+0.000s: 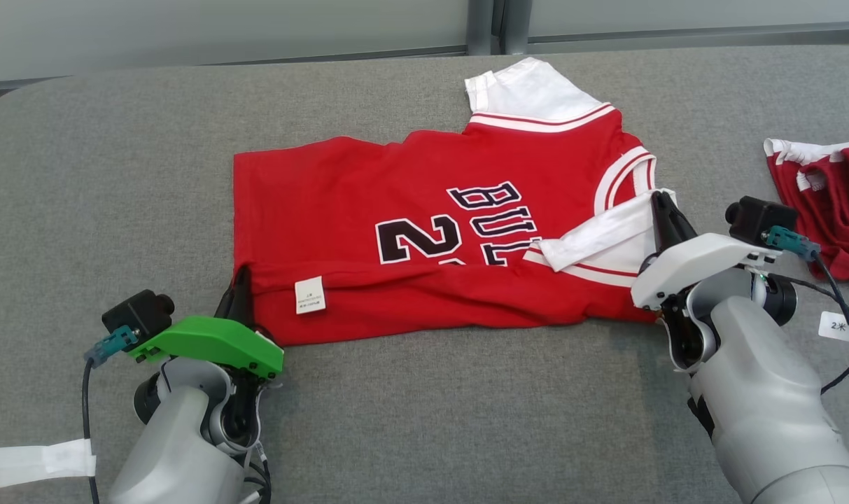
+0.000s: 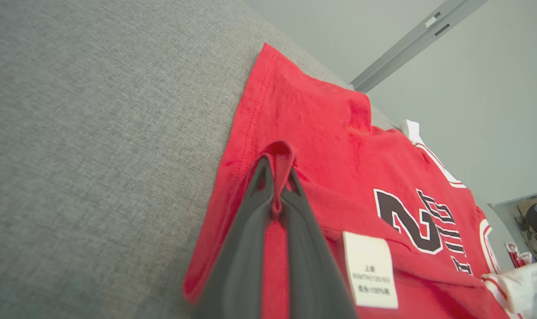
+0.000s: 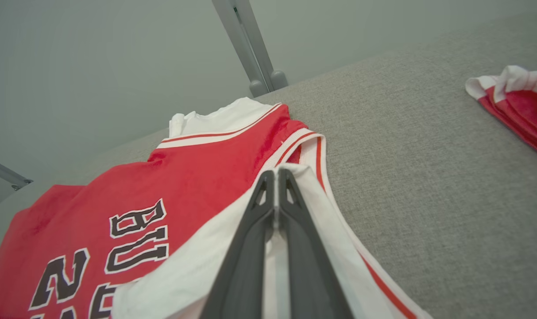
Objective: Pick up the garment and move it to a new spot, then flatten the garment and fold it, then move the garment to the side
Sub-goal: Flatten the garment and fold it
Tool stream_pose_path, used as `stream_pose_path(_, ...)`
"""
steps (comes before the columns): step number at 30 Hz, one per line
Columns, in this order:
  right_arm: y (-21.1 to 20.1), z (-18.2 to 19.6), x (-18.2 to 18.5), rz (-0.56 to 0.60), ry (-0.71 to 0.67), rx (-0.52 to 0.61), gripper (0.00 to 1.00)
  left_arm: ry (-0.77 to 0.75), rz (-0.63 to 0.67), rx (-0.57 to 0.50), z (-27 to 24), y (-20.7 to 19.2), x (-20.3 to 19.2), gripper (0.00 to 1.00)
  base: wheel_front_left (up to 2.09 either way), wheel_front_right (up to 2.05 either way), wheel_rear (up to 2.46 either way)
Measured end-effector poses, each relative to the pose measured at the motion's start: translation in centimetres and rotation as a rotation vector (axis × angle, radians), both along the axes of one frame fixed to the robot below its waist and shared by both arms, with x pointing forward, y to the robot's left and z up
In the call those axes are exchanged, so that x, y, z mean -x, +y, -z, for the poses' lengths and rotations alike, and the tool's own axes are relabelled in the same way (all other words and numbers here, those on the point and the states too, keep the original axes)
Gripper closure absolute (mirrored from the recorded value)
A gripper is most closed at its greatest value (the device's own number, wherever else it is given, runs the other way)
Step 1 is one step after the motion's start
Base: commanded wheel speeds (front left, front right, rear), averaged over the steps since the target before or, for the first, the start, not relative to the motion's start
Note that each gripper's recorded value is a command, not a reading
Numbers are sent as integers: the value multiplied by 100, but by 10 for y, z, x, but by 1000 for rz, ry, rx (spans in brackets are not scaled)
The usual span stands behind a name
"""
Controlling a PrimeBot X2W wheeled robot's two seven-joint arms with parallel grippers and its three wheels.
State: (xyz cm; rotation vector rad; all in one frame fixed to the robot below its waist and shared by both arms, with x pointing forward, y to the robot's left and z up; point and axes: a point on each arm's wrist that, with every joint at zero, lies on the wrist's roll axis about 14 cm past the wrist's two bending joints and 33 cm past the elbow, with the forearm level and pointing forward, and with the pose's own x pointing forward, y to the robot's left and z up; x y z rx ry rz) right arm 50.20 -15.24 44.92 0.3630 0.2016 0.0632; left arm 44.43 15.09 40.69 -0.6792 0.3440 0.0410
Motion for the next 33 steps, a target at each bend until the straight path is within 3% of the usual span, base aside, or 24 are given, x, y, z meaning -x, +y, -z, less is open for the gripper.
stream_pose_path(1, 1, 0, -2, -1, 3, 1, 0, -8, -4, -2, -1, 1, -1, 46, 0, 0, 0)
stream_pose_path(2, 1, 0, -4, -1, 5, 3, 0, -15, -4, -9, -2, 1, -2, 0, 0, 0, 0)
stream_pose_path(13, 20, -20, -17, -44, -51, -2, 0, -85, -17, -25, -15, 7, 2, 0, 0, 0, 0)
stream_pose_path(19, 16, -56, -23, -43, -165, -5, 0, -108, -26, -33, -19, 11, 12, 0, 0, 0, 0)
stream_pose_path(33, 2, -96, 10, -35, -326, 53, 0, -11, 4, -40, -6, 4, 57, 0, 0, 0, 0)
